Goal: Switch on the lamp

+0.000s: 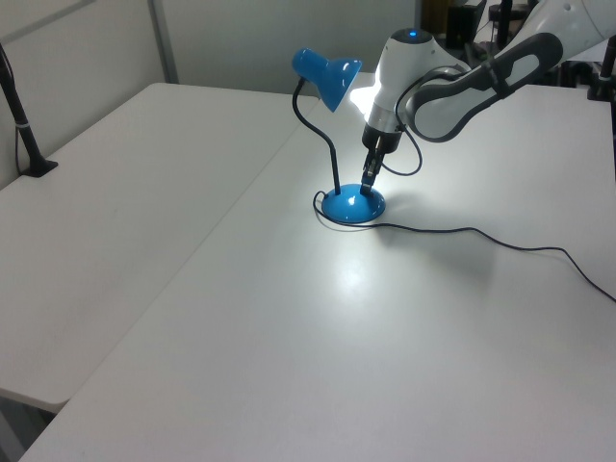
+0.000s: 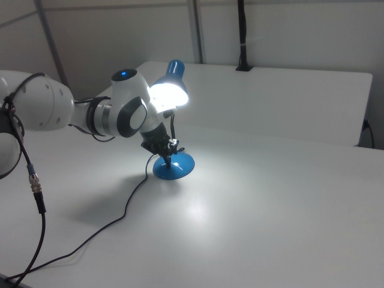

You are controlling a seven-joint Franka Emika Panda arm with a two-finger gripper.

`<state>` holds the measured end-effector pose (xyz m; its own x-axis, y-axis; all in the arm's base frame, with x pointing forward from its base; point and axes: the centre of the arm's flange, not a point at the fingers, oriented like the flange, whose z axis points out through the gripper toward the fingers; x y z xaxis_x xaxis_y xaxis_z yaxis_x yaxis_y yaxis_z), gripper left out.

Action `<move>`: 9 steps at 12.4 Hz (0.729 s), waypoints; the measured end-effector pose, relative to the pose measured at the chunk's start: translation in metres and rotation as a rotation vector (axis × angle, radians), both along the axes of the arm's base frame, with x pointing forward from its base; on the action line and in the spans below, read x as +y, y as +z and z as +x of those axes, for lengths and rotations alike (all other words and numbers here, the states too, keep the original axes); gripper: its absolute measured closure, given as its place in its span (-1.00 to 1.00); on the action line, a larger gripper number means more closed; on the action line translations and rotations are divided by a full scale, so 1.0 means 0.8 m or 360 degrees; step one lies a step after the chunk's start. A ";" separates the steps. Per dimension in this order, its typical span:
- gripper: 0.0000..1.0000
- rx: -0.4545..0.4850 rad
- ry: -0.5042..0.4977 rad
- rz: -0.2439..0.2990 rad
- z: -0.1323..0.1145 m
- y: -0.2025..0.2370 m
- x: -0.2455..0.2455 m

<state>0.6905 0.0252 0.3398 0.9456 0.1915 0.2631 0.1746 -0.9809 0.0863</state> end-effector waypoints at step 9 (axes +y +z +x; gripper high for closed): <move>0.98 0.0267 -0.0049 -0.0044 -0.057 0.152 -0.009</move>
